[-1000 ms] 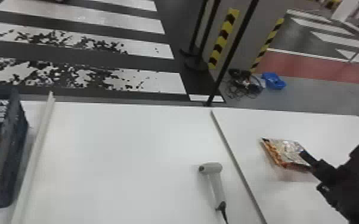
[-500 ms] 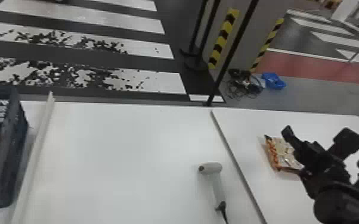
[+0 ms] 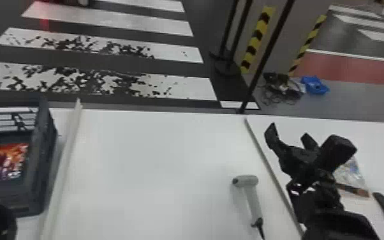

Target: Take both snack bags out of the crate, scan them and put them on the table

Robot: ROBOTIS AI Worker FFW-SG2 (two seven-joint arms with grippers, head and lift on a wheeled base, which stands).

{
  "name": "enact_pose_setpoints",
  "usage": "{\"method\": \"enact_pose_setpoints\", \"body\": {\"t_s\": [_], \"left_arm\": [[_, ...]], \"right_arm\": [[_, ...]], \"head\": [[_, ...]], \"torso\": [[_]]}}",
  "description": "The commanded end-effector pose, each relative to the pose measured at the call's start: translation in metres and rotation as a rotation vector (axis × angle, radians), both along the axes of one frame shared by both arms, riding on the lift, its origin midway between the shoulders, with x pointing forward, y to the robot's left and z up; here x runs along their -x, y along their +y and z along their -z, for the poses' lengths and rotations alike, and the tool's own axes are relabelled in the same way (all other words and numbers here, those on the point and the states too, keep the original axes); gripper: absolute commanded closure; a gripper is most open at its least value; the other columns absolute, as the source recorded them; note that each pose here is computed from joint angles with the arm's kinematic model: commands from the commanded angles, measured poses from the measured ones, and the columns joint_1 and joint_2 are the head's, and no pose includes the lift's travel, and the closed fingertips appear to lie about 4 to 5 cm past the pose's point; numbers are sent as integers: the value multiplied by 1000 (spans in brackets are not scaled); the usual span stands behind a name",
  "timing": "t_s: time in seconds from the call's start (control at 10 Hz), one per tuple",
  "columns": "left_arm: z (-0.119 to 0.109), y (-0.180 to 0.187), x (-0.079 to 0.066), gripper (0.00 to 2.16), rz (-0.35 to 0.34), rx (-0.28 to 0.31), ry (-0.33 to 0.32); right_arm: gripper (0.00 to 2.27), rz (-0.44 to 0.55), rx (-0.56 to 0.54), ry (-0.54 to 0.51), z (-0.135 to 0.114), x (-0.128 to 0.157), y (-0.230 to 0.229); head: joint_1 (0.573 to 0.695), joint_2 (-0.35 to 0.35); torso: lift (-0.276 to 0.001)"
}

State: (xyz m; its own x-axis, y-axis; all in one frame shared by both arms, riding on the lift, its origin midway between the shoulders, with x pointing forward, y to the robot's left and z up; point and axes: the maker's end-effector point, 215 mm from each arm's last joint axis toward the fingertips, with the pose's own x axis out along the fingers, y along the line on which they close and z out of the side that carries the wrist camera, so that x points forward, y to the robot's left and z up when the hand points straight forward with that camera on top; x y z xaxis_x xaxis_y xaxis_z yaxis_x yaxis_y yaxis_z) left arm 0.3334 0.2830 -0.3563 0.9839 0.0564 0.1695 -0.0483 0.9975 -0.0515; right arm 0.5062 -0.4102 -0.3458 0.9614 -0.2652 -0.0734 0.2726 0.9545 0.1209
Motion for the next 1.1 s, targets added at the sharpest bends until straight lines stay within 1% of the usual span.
{"method": "enact_pose_setpoints", "body": {"t_s": [0.0,0.2,0.3,0.4,0.5,0.7,0.9,1.0], "left_arm": [[0,0,0,97,1,0,0],[0,-3,-1,97,5,0,0],[0,-4,-1,97,9,-2,0],[0,-5,-1,97,10,-1,1],[1,-7,0,97,15,-4,5],[3,-13,-1,97,29,-7,11],[2,-20,-3,97,47,-16,10],[4,-22,-5,97,54,-21,21]], "right_arm": [[83,-55,24,-50,-3,4,54],[83,-70,78,-113,-9,19,112],[83,-93,91,-116,-4,29,136],[83,-111,98,-126,-2,39,154],[80,-136,99,-118,6,49,172],[80,-147,107,-105,18,69,194],[80,-152,102,-79,35,84,206],[80,-157,96,-91,38,92,211]], "head": [[695,-188],[695,-99],[695,-59],[695,-40],[695,-2],[695,53],[695,77],[695,80]], "torso": [[-94],[-94],[-94],[-94],[-94],[-94],[-94],[-94]]}}
